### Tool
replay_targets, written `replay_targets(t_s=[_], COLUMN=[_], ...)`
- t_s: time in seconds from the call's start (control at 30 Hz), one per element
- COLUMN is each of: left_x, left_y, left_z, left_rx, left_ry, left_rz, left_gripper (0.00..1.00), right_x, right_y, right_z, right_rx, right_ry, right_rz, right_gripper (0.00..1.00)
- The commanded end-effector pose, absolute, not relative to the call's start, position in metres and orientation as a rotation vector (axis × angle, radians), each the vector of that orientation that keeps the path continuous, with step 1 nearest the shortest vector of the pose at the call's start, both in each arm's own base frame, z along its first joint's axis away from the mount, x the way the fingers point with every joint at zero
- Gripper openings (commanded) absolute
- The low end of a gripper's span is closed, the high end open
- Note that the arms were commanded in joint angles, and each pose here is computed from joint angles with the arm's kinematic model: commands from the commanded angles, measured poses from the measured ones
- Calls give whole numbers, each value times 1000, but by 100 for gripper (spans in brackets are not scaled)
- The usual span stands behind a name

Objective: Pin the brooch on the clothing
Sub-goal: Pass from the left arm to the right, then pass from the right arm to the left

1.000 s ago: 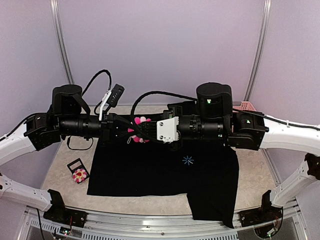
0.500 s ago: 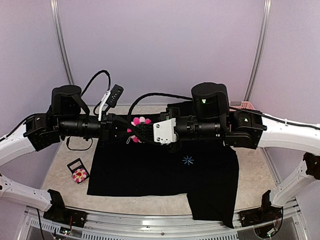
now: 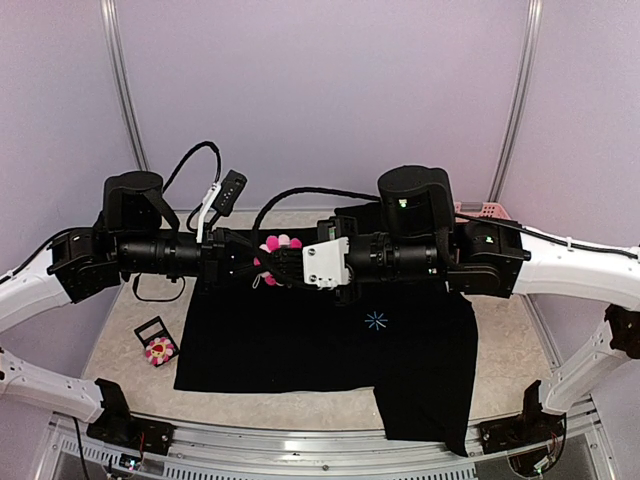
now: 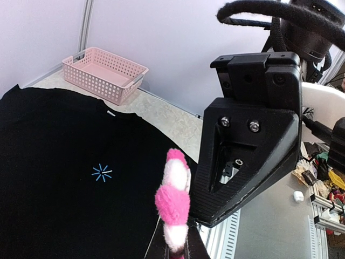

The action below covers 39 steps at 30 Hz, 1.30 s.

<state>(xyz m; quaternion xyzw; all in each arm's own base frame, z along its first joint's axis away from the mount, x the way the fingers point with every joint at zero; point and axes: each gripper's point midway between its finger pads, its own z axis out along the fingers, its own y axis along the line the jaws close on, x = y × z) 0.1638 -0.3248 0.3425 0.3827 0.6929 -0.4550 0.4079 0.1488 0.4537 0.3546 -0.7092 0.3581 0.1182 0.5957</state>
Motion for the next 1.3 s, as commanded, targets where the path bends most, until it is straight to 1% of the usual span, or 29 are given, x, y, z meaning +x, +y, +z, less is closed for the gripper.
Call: replay_targets(t_s=[0.0,0.37,0.6,0.63,0.7,0.73,0.87,0.93,1.0,1.03,1.1,1.2,1.27], left_x=[155,157,160,160,161,160,159,156,156,157,160,165,166], left_y=[-324,-326,-326,-326,-326,-326,-325,-326,-326,-326,-326,-325,-325], left_z=[357,344,338,337,337,338,342,342,342,341,339,340,343], left_rx=[996,977,973,972,969,969,942,940,938,935,921,903,901], left_ry=[1669,1702,1719,1720,1716,1711,1666,1648,1645,1647,1649,1636,1615], left_rz=[-1182,-1191,-1178,-1174,-1172,-1175,-1207,-1232,-1238,-1235,-1222,-1201,-1189], left_gripper=[0,0,1,4,15,17,19,15,15,18,27,35,36], right_x=[152,171,177,179,179,179,181,180,178,177,174,170,169], right_y=[455,452,450,450,450,451,452,452,452,452,454,456,457], right_z=[358,387,390,390,389,388,383,384,384,385,385,382,381], right_rx=[-1638,-1486,-1456,-1453,-1453,-1455,-1455,-1452,-1454,-1457,-1464,-1479,-1482], right_ry=[860,875,899,905,908,909,918,916,910,906,896,887,886], right_rz=[260,184,159,155,155,155,153,160,171,180,200,220,230], right_gripper=[0,0,0,0,0,0,0,0,0,0,0,0,0])
